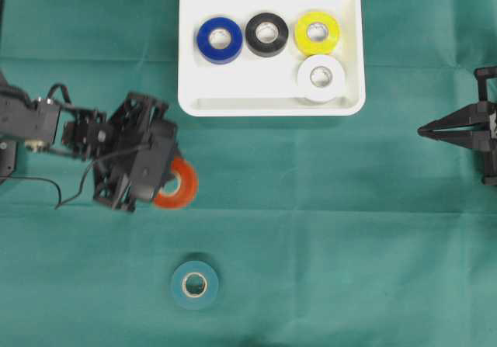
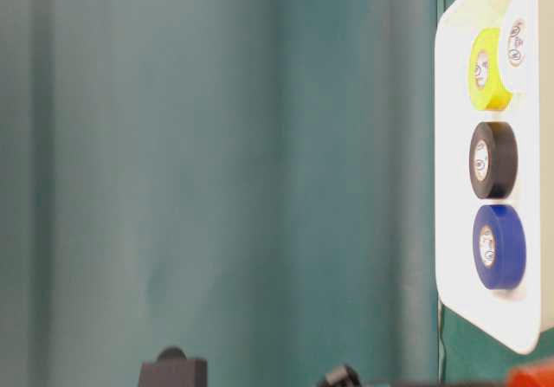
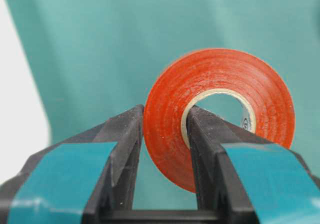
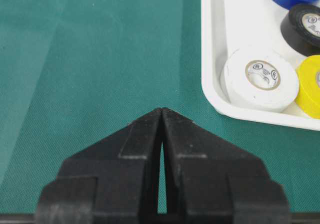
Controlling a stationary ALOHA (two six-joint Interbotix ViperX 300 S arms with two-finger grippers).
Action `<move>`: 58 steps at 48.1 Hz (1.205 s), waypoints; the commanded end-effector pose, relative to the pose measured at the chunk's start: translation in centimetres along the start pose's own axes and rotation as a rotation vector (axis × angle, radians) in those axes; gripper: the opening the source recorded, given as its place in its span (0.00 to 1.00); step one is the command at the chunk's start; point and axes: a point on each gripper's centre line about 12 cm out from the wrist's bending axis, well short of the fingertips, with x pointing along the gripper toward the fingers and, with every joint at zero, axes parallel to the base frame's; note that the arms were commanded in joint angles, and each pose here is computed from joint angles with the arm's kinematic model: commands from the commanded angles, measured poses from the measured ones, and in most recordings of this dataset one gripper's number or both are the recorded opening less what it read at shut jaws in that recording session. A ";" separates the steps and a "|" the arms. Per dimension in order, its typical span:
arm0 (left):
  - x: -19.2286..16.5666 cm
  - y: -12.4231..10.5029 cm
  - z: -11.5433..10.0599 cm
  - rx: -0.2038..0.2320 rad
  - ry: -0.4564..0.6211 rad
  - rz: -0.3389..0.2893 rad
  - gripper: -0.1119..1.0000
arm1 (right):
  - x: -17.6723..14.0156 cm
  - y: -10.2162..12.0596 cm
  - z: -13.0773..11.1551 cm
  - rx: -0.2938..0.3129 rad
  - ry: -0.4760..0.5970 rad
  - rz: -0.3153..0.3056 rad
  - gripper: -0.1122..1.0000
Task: Put the tape into the white case with the left arm.
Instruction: 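Carry the orange roll into the tray below the blue roll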
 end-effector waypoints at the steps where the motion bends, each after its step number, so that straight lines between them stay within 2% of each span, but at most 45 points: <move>1: -1.0 2.1 1.5 -0.014 -0.068 0.055 0.32 | 0.0 0.0 0.5 0.002 -0.015 0.000 0.02; 9: -1.0 5.3 1.1 -0.040 -0.086 0.131 0.32 | 0.0 0.0 0.5 0.002 -0.015 0.000 0.02; 20: -0.7 9.8 0.0 -0.126 -0.085 0.227 0.32 | 0.0 0.0 0.5 0.002 -0.014 -0.001 0.02; 28: 0.0 12.0 0.0 -0.157 -0.093 0.269 0.32 | 0.0 0.0 0.5 0.000 -0.015 0.000 0.02; 43: 2.5 13.7 -0.1 -0.177 -0.055 0.271 0.32 | 0.0 0.0 0.5 0.002 -0.015 -0.001 0.02; 58: 2.9 14.8 0.0 -0.191 -0.052 0.285 0.32 | 0.0 0.0 0.5 0.002 -0.015 0.000 0.02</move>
